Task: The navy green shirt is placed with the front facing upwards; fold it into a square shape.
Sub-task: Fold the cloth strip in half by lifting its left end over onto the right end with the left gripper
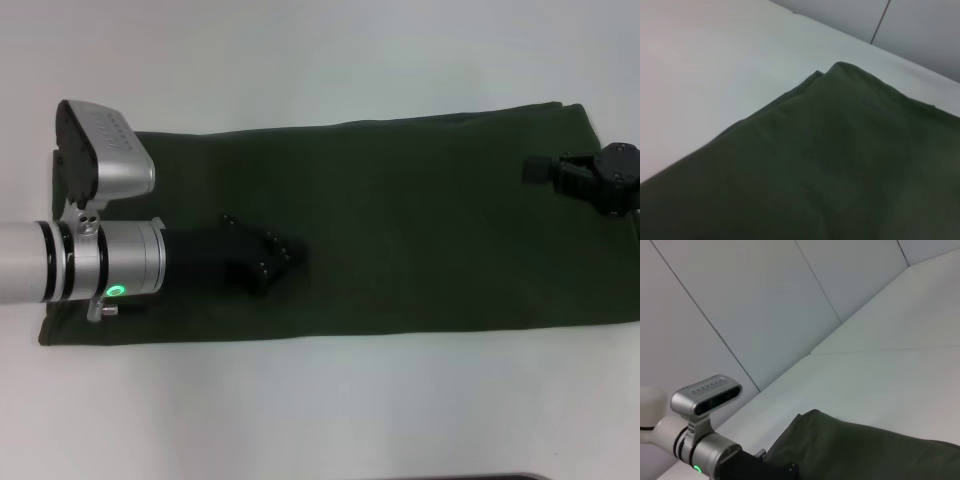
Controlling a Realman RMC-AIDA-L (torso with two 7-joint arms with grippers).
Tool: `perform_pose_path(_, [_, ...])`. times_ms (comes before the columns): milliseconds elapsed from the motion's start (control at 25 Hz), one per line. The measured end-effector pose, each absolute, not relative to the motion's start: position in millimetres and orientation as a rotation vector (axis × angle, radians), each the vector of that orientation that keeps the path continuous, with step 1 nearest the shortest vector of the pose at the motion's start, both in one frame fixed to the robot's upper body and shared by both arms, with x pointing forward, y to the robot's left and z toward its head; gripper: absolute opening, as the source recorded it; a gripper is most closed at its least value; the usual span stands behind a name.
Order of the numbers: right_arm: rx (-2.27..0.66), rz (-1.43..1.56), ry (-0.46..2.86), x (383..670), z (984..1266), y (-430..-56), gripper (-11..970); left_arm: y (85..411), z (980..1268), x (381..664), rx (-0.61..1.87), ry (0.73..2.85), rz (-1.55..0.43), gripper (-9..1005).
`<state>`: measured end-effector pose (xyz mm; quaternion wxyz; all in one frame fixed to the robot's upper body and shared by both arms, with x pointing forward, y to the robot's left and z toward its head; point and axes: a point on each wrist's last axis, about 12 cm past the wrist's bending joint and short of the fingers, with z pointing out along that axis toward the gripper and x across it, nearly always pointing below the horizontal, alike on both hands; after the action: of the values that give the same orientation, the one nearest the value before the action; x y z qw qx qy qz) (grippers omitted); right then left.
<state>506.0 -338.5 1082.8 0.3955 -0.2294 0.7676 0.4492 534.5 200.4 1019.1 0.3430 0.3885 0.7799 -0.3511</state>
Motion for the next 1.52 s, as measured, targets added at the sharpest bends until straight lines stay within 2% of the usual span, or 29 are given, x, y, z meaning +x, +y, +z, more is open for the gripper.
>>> perform_pose_path(160, [-0.582,1.138,1.946,506,1083,-339,20,205,1030,534,0.99,1.955,-0.973,103])
perform_pose_path(400, [-0.584,1.136,1.944,506,1083,-339,20,228,1052,531,0.856,1.799,-1.032,107])
perform_pose_path(680, [-0.583,1.122,1.945,507,1084,-340,19,263,1062,537,0.559,1.832,-1.011,111])
perform_pose_path(1000, [-0.565,1.077,1.958,512,1081,-341,20,282,1073,542,0.433,1.894,-1.0,115])
perform_pose_path(1160, [-0.557,1.064,1.96,513,1079,-340,33,291,1077,542,0.396,1.911,-0.979,300])
perform_pose_path(1360, [-0.53,1.056,1.946,516,1080,-340,181,295,1079,543,0.392,1.915,-0.958,540])
perform_pose_path(1520, [-0.482,1.044,1.919,520,1083,-342,346,299,1078,545,0.403,1.965,-0.916,702])
